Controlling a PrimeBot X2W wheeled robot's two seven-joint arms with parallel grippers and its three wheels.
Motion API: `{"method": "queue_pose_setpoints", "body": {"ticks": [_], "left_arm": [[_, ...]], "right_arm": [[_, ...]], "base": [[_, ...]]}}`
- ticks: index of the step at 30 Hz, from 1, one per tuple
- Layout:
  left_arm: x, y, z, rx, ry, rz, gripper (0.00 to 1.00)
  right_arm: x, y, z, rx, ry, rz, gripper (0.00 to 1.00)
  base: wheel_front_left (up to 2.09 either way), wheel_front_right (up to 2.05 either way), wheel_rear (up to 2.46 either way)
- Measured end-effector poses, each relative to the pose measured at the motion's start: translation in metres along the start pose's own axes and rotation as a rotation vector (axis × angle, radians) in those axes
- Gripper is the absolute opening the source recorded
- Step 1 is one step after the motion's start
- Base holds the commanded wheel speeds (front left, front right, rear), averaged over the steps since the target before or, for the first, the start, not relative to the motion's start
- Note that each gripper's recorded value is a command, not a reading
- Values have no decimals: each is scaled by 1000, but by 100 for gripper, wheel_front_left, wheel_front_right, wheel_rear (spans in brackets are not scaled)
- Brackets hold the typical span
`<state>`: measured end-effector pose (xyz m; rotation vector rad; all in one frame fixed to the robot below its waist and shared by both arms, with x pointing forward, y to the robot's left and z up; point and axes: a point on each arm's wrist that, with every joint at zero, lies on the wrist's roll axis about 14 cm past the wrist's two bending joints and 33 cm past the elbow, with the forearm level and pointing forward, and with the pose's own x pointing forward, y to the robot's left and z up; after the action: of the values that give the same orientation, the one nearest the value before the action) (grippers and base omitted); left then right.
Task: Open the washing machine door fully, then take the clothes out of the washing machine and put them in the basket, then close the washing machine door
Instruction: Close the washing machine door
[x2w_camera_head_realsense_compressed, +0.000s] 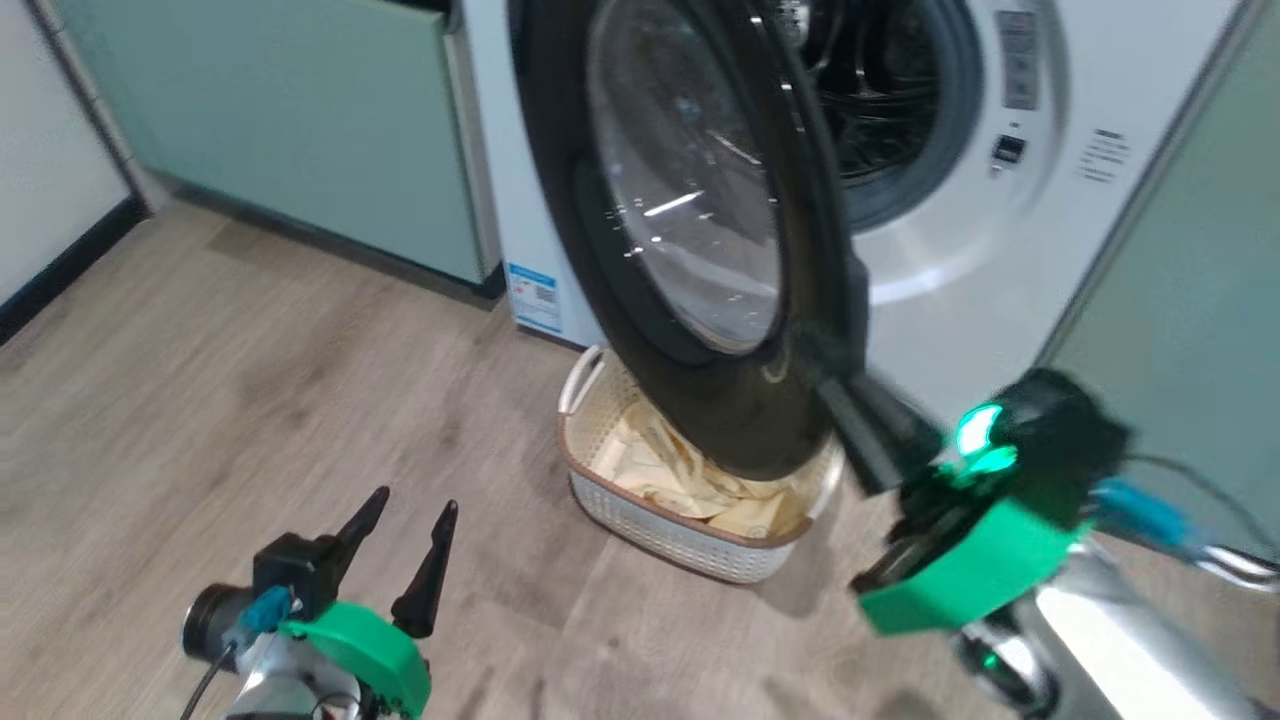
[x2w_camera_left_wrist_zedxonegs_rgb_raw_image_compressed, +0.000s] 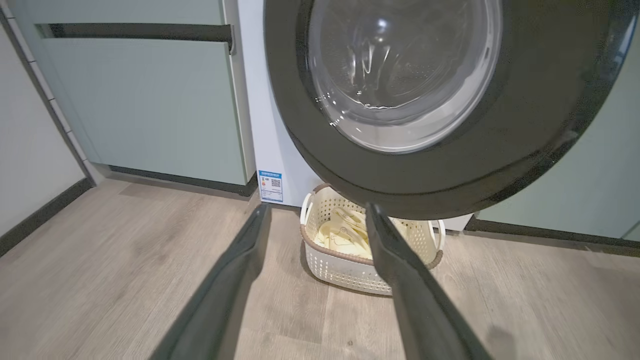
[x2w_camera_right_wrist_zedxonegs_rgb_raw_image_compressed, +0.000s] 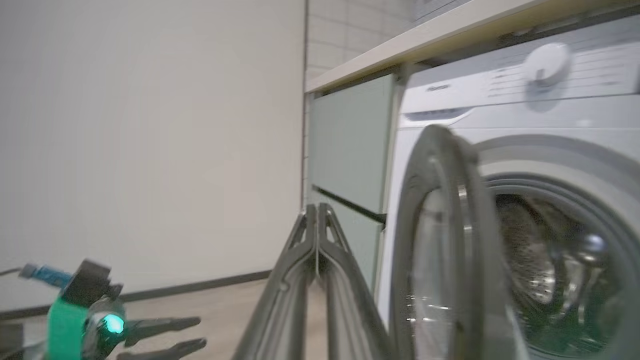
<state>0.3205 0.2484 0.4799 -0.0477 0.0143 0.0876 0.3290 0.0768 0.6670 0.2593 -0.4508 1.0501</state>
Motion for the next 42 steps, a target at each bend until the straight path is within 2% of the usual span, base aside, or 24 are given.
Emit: {"method": "queue_pose_setpoints", "body": {"ticks": [5, 10, 13, 17, 26, 32, 42], "left_arm": [[-4, 8, 5, 0, -15, 28, 100], [-5, 14, 6, 2, -13, 45, 100], [-4, 14, 4, 4, -8, 48, 100], [-2, 14, 1, 1, 4, 50, 100], [14, 3, -6, 1, 32, 23, 100], [30, -5, -7, -4, 37, 4, 100], [34, -14, -15, -11, 59, -13, 100]], "right_arm": [[7, 37, -40, 31, 108, 119, 0], [4, 56, -79, 87, 208, 154, 0], [-1, 54, -101, 99, 269, 138, 0], [-11, 42, -127, 85, 349, 99, 0], [-23, -5, -157, 75, 418, -54, 0], [-31, -42, -168, 53, 442, -151, 0], [-29, -70, -165, 110, 406, -249, 0]], "base": [[0, 0, 0], [0, 0, 0], [0, 0, 0], [0, 0, 0], [0, 0, 0], [0, 0, 0], [0, 0, 0]]}}
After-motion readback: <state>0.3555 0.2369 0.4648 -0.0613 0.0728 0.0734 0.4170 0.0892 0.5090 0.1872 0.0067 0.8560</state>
